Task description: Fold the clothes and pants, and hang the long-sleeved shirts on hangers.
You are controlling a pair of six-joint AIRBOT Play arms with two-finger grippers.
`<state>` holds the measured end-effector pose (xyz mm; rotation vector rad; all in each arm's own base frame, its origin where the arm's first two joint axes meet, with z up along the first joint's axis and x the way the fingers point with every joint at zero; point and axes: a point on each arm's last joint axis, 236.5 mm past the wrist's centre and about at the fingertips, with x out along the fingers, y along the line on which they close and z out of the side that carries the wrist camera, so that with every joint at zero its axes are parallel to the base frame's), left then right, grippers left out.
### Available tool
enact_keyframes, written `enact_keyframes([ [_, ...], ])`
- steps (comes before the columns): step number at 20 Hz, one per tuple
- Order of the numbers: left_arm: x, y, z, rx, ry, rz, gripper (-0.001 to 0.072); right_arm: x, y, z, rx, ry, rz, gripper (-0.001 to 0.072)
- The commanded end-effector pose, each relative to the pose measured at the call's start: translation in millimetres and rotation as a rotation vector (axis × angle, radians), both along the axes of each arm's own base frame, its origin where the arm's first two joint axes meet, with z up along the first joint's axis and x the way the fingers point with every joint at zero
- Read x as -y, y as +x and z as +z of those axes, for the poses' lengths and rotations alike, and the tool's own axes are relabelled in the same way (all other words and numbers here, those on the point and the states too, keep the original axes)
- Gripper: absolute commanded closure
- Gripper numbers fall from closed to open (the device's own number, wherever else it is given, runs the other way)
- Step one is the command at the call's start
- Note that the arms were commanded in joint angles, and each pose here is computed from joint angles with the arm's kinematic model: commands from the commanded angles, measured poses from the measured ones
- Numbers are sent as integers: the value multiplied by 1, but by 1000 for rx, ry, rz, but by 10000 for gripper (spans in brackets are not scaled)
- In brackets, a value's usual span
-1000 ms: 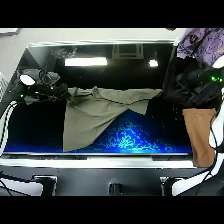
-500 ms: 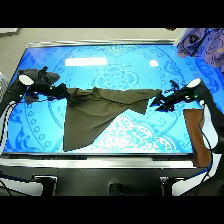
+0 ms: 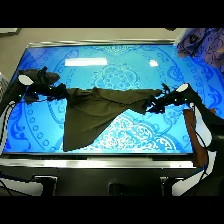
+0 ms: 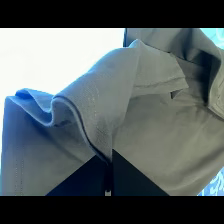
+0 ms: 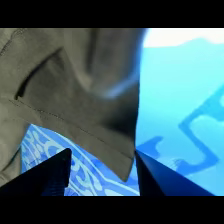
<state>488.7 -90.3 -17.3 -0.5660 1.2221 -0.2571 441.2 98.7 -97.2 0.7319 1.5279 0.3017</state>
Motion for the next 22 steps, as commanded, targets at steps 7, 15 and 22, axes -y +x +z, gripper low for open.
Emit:
enact_keyframes([
  [7, -7, 7, 13, 37, 12, 3, 695, -28, 27, 25, 165, -3, 19, 688],
  [15, -57, 48, 273, 628, 316, -16, 695, 67, 117, 355, 834, -67, -327, 688],
  [22, -128, -107, 481, 1031, 626, 310, 695, 132, -33, 557, 1231, -262, -495, 687],
])
